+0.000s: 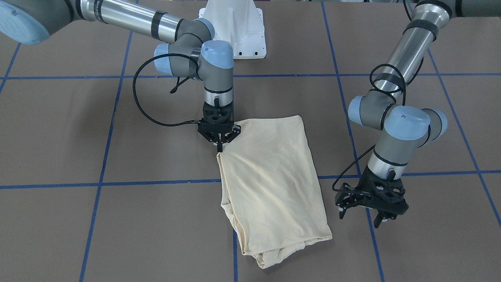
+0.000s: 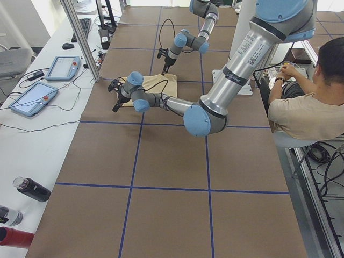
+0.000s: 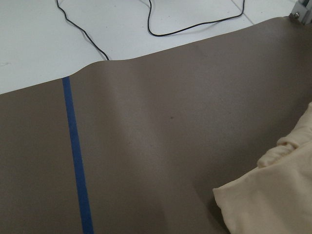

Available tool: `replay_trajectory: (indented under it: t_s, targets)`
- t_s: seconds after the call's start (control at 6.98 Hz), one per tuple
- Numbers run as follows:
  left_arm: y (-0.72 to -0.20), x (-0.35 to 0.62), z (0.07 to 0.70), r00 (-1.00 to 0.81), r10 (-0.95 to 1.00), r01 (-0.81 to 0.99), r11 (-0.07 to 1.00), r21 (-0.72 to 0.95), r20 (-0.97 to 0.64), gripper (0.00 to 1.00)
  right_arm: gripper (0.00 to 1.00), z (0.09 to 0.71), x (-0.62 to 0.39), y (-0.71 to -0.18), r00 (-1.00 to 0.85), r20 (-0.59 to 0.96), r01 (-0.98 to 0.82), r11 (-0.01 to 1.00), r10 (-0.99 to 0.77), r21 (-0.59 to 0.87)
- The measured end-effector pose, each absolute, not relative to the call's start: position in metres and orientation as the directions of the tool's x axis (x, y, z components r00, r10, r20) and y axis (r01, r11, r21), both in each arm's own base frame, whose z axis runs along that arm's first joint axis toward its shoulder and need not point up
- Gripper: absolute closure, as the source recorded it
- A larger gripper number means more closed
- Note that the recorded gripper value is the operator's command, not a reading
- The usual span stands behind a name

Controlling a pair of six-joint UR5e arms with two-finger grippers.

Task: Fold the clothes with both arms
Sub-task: 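Move both grippers down to the folded shirt's near corners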

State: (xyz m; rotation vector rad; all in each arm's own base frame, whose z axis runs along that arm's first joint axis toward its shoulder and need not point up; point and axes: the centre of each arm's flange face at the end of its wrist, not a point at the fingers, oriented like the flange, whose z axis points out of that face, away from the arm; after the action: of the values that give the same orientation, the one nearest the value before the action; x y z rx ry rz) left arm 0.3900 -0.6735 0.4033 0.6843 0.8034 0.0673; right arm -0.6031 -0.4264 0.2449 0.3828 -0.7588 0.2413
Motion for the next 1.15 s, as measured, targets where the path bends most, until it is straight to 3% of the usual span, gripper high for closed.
replay_trajectory:
  t_s: [0.43, 0.57, 0.72, 1.15]
  targets:
    - [-0.672, 0.389, 0.395, 0.696, 0.314, 0.200, 0.779, 0.595, -0.645, 0.00, 1.00, 0.265, -0.565, -0.372, 0.685, 0.728, -0.318, 0.912, 0.031, 0.260]
    - [-0.667, 0.388, 0.389, 0.679, 0.318, 0.206, 0.782, 0.588, -0.662, 0.00, 0.35, 0.268, -0.567, -0.359, 0.687, 0.726, -0.311, 0.911, 0.020, 0.269]
    - [-0.656, 0.387, 0.383, 0.642, 0.315, 0.215, 0.801, 0.559, -0.699, 0.00, 0.00, 0.271, -0.570, -0.349, 0.692, 0.722, -0.306, 0.910, 0.011, 0.280]
    - [-0.617, 0.387, 0.349, 0.505, 0.268, 0.256, 0.861, 0.439, -0.821, 0.00, 0.00, 0.275, -0.572, -0.341, 0.700, 0.714, -0.303, 0.904, -0.002, 0.300]
